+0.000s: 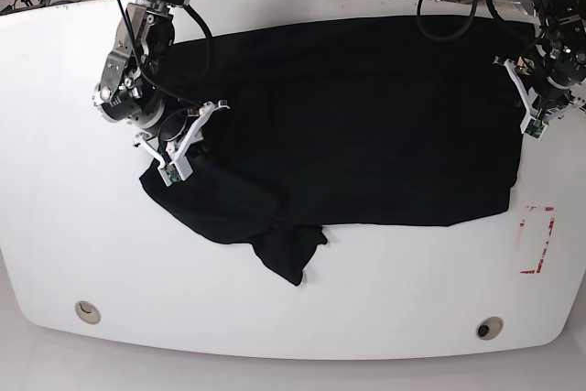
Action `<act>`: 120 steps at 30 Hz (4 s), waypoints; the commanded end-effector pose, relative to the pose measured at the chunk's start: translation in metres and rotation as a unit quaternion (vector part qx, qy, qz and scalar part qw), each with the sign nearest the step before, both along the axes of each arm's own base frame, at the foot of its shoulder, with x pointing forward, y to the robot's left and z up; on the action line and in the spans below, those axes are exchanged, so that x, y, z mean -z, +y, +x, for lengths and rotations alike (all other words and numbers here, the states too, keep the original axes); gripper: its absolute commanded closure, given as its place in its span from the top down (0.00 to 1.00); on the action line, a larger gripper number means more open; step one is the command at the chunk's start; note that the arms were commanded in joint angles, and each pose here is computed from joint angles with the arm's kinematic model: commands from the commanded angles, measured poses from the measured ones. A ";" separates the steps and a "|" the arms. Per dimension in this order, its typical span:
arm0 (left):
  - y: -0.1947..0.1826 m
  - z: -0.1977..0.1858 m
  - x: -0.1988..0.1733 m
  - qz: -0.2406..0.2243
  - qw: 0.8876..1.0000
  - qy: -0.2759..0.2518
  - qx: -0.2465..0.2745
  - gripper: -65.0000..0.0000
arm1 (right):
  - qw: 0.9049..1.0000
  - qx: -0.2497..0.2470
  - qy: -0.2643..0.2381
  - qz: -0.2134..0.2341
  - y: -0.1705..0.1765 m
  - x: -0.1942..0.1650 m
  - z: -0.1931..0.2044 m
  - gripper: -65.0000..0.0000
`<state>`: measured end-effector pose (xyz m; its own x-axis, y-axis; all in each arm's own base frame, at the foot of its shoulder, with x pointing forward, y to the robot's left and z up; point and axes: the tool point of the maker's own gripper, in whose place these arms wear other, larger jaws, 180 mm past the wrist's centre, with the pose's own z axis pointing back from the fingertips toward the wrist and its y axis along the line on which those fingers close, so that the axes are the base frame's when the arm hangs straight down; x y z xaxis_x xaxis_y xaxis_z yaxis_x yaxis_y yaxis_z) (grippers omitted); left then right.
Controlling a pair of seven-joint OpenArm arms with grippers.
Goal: Fold the T-shirt properly
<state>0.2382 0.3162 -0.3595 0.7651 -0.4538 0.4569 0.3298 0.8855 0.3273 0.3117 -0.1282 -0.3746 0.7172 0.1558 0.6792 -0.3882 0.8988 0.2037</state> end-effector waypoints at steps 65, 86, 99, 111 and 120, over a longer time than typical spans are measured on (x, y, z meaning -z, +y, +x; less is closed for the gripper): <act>-0.417 0.033 0.040 -0.240 0.901 0.017 0.361 0.31 | 0.995 0.064 0.025 -0.074 -0.090 0.011 -0.072 0.35; -0.380 0.059 0.027 -0.224 0.921 -0.026 0.317 0.31 | 0.991 0.057 0.054 -0.110 -0.102 0.013 -0.116 0.34; -0.366 0.078 -0.028 -0.177 0.927 -0.085 0.319 0.31 | 0.989 0.051 0.022 -0.137 -0.101 -0.021 -0.107 0.34; -0.233 0.059 -0.030 -0.039 0.967 -0.064 0.244 0.31 | 0.998 0.011 -0.026 -0.060 -0.036 -0.031 -0.062 0.34; -0.100 0.043 -0.027 0.007 0.996 -0.053 0.065 0.31 | 0.996 0.028 -0.033 -0.074 -0.044 -0.030 -0.032 0.35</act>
<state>0.2757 0.2026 -0.3461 0.6541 -0.5779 0.4880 0.4536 0.8160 0.3584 0.2596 -0.1711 -0.3594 0.7283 0.2226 0.6481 -0.3397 0.9387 0.0594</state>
